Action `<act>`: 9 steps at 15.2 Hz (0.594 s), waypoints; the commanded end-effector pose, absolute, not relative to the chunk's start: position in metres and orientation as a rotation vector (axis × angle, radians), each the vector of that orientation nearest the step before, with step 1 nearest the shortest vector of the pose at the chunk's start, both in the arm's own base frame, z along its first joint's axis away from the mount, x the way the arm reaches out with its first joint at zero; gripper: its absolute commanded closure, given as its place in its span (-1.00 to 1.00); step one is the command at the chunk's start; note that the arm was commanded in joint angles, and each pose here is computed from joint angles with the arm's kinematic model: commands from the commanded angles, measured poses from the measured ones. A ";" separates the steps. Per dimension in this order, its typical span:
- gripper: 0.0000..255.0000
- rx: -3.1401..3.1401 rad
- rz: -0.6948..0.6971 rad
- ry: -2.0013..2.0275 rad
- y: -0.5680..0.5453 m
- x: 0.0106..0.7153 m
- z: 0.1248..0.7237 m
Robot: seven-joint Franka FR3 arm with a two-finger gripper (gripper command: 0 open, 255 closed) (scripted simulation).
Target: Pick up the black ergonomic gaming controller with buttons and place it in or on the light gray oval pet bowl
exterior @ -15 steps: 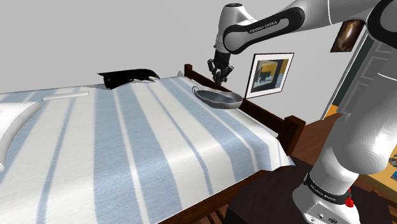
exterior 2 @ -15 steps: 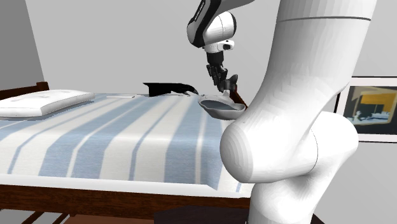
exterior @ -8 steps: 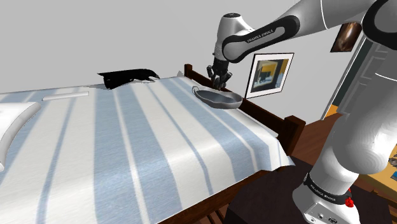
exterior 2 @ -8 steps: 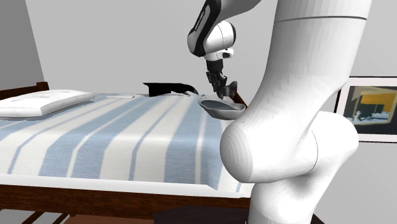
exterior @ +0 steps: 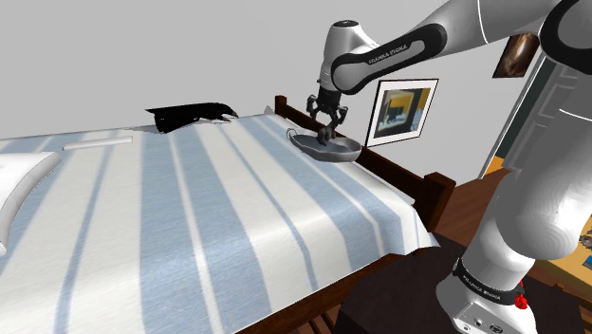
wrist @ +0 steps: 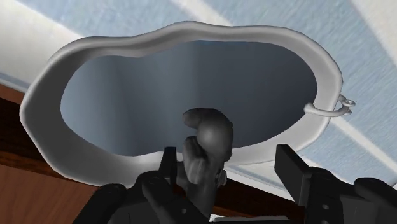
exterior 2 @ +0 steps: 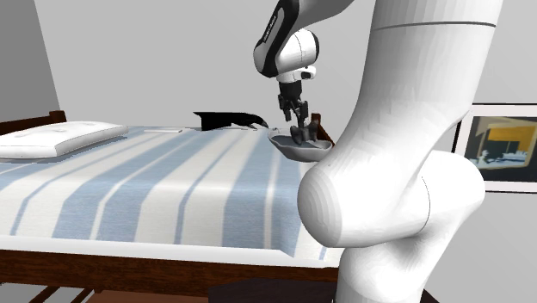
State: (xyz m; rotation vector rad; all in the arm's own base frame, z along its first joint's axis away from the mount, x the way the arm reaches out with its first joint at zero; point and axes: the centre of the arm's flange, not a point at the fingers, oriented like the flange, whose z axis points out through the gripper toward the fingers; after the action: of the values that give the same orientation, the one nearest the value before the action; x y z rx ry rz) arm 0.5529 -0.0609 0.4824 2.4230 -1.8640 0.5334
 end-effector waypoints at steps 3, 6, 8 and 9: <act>-1.00 2.423 0.534 -1.864 -0.061 0.553 0.482; -1.00 2.423 0.534 -1.864 -0.055 0.546 0.507; -1.00 2.423 0.534 -1.864 -0.049 0.541 0.529; -1.00 2.423 0.534 -1.864 -0.049 0.541 0.529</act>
State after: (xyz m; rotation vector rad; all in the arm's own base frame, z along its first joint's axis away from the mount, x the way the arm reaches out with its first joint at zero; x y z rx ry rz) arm 0.5407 -0.0499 0.5232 2.4236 -1.8639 0.5354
